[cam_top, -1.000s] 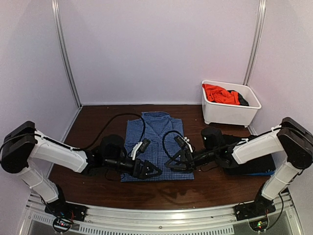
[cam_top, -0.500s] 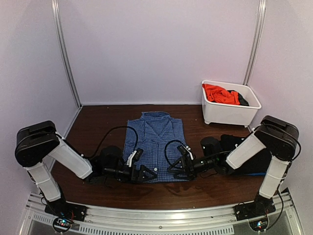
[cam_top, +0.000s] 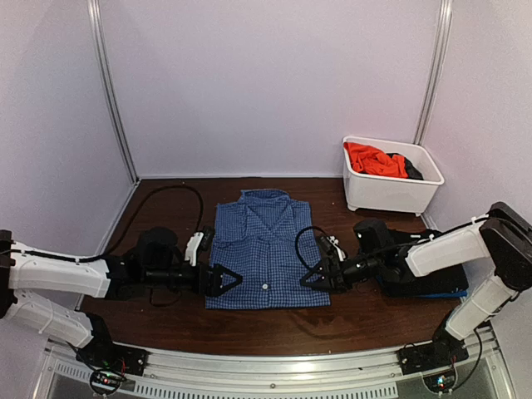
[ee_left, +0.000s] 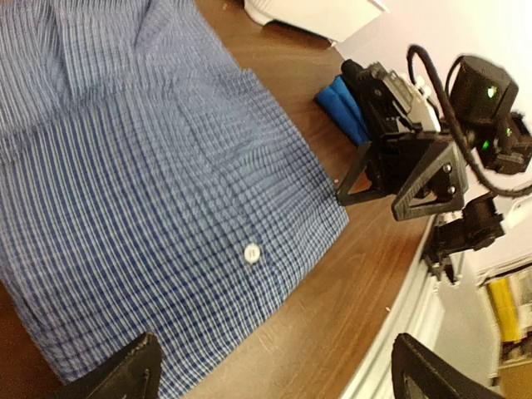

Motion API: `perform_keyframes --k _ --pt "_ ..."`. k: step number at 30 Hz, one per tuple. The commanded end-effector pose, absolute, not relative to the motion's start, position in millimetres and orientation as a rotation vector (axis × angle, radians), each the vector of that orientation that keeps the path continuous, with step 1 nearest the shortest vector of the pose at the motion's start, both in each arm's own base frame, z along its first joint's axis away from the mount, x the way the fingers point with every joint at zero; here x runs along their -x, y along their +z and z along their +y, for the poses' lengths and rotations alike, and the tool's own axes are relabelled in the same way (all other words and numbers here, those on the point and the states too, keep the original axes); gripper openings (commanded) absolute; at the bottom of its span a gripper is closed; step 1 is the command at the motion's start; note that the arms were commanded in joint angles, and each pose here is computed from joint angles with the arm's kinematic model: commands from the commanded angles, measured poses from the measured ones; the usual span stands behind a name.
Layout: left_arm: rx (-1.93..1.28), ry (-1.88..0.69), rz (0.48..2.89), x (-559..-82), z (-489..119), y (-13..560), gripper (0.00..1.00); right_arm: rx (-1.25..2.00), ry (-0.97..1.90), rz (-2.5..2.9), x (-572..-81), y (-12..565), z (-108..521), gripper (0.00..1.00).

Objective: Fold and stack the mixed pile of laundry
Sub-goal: Adjust the 2/3-rectangle-folded shirt at the center of the board, then pick up the 2/3-rectangle-folded shirt from the center of the board.

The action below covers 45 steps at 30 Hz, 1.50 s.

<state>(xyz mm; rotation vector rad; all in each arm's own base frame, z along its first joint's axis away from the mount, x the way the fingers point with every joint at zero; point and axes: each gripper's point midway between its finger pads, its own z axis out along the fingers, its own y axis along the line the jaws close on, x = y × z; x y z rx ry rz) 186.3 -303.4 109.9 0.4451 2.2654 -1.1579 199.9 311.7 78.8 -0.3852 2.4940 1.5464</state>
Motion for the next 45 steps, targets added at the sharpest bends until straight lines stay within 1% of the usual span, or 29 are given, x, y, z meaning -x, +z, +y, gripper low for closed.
perform_keyframes --k 1,3,5,8,10,12,15,18,25,33,37,40,42,43,45 --pt "-0.733 -0.515 2.182 -207.3 -271.7 131.8 0.98 0.613 1.275 2.380 -238.7 122.0 317.2 0.77" --pt "-0.819 -0.282 2.104 -210.9 -268.6 138.8 0.98 0.670 1.206 2.384 -255.3 128.4 324.2 0.70" --pt "-0.945 -0.112 2.003 -199.9 -278.8 141.0 0.98 0.714 1.177 2.344 -275.2 144.6 336.6 0.63" --pt "-1.103 0.044 1.893 -185.5 -294.9 134.3 0.95 0.756 1.183 2.290 -296.2 158.2 354.3 0.55" --pt "-1.223 0.127 1.831 -175.4 -308.2 124.3 0.92 0.778 1.183 2.284 -308.5 159.1 364.5 0.49" --pt "-1.345 0.230 1.759 -167.1 -319.1 111.6 0.89 0.806 1.186 2.279 -318.9 156.9 375.0 0.45" --pt "-1.468 0.360 1.684 -162.3 -331.0 95.1 0.84 0.845 1.211 2.312 -327.0 137.5 388.1 0.41" --pt "-1.573 0.389 1.612 -156.2 -342.9 80.6 0.80 0.874 1.252 2.318 -328.7 125.6 403.0 0.37" --pt "-1.664 0.532 1.489 -162.2 -358.7 55.4 0.71 0.914 1.237 2.371 -339.8 85.7 425.9 0.33" --pt "-1.625 0.712 1.392 -179.4 -371.4 35.0 0.53 0.934 1.145 2.464 -350.7 37.1 425.7 0.28" --pt "-1.563 0.750 1.388 -190.8 -372.0 36.3 0.45 0.941 1.106 2.507 -348.3 16.0 420.2 0.26" --pt "-1.508 0.775 1.391 -201.2 -369.8 45.6 0.36 0.943 1.102 2.532 -344.5 3.8 417.6 0.25" --pt "-1.502 0.763 1.387 -202.3 -370.5 53.5 0.28 0.944 1.103 2.547 -341.0 -1.6 415.2 0.24" --pt "-1.502 0.746 1.388 -201.0 -371.4 59.0 0.21 0.945 1.102 2.550 -339.4 -2.3 414.1 0.24" --pt "-1.503 0.694 1.406 -197.3 -371.7 69.2 0.13 0.954 1.102 2.547 -334.9 -1.2 413.2 0.23"
